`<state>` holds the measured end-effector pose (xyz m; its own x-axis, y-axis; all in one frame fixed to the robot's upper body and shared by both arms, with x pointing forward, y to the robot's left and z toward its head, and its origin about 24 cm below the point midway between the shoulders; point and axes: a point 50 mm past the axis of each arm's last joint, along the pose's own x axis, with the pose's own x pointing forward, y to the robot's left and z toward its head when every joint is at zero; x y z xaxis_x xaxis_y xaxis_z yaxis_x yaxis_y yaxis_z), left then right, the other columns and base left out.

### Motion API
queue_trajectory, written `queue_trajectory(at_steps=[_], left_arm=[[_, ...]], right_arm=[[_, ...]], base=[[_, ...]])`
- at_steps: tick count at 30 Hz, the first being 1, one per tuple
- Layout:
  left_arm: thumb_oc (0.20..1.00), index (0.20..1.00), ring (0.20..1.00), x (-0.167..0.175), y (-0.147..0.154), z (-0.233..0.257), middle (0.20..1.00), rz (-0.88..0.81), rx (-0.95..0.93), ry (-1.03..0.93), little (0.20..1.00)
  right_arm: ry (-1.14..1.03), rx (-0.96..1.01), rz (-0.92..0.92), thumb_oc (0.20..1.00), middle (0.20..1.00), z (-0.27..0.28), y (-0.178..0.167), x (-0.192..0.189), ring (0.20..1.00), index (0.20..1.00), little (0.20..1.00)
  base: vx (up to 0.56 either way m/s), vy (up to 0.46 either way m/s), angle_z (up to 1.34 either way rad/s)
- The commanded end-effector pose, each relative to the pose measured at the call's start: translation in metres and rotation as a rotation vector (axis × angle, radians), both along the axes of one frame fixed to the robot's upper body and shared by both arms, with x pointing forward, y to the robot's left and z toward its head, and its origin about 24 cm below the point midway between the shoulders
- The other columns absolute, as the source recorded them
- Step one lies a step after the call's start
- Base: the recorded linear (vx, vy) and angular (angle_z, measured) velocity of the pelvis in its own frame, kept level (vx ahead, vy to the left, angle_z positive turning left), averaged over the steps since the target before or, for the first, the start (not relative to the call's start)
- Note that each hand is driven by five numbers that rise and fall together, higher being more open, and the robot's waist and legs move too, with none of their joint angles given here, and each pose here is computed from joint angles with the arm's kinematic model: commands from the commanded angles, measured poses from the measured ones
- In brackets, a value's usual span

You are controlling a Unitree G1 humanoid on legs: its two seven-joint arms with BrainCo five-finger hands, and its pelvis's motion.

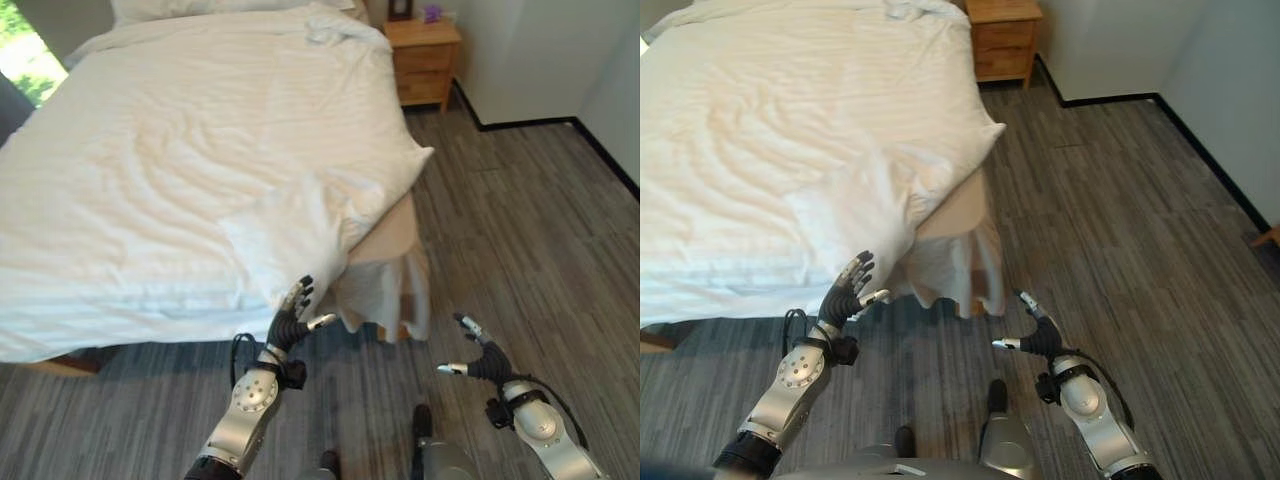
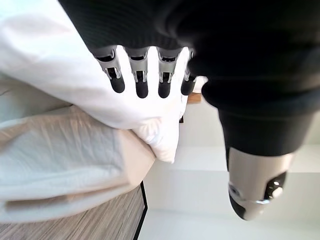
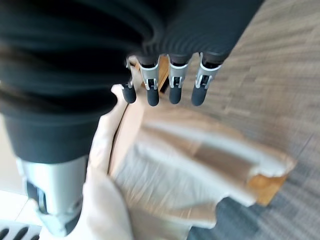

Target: Making the bed.

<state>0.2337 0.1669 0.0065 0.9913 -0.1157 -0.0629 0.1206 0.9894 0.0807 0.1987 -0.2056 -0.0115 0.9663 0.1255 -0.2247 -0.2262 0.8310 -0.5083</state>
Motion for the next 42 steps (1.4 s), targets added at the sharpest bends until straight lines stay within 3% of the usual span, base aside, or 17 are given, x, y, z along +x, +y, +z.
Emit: queue_trajectory(at_steps=[1,7,13,25,29,35,42], left_arm=[[1.0,1.0,1.0,0.017,0.005,0.031,1.0,0.043,0.061,-0.178,1.0],[1.0,1.0,1.0,0.028,0.045,0.038,1.0,0.358,0.18,-0.227,1.0],[1.0,1.0,1.0,0.074,0.108,0.09,1.0,0.687,0.413,-0.329,1.0],[1.0,1.0,1.0,0.12,0.143,0.145,1.0,0.744,1.043,-0.299,1.0],[1.0,1.0,1.0,0.129,0.154,0.165,1.0,0.779,1.161,-0.265,1.0],[1.0,1.0,1.0,0.133,0.163,0.176,1.0,0.807,1.114,-0.226,1.0],[1.0,1.0,1.0,0.127,0.189,0.179,1.0,0.882,0.847,-0.085,1.0]], right_arm=[[-0.098,0.019,0.045,1.0,1.0,0.015,0.011,0.003,1.0,1.0,1.0],[-0.082,0.056,0.033,1.0,1.0,0.014,0.009,-0.004,1.0,1.0,1.0],[-0.074,0.012,0.11,1.0,1.0,0.031,-0.012,-0.013,1.0,1.0,1.0],[-0.013,-0.085,0.178,1.0,1.0,0.018,-0.015,-0.039,1.0,1.0,1.0],[-0.021,-0.096,0.186,1.0,1.0,0.018,-0.015,-0.04,1.0,1.0,1.0],[-0.019,-0.093,0.168,1.0,1.0,0.016,-0.019,-0.037,1.0,1.0,1.0],[-0.011,-0.076,0.115,1.0,1.0,0.011,-0.021,-0.025,1.0,1.0,1.0]], base=[[0.26,-0.126,0.05],[0.21,-0.118,0.15],[0.1,-0.012,0.16],[0.17,0.184,0.04],[0.02,0.07,-0.11],[-0.01,0.05,-0.02],[-0.04,0.029,-0.13]])
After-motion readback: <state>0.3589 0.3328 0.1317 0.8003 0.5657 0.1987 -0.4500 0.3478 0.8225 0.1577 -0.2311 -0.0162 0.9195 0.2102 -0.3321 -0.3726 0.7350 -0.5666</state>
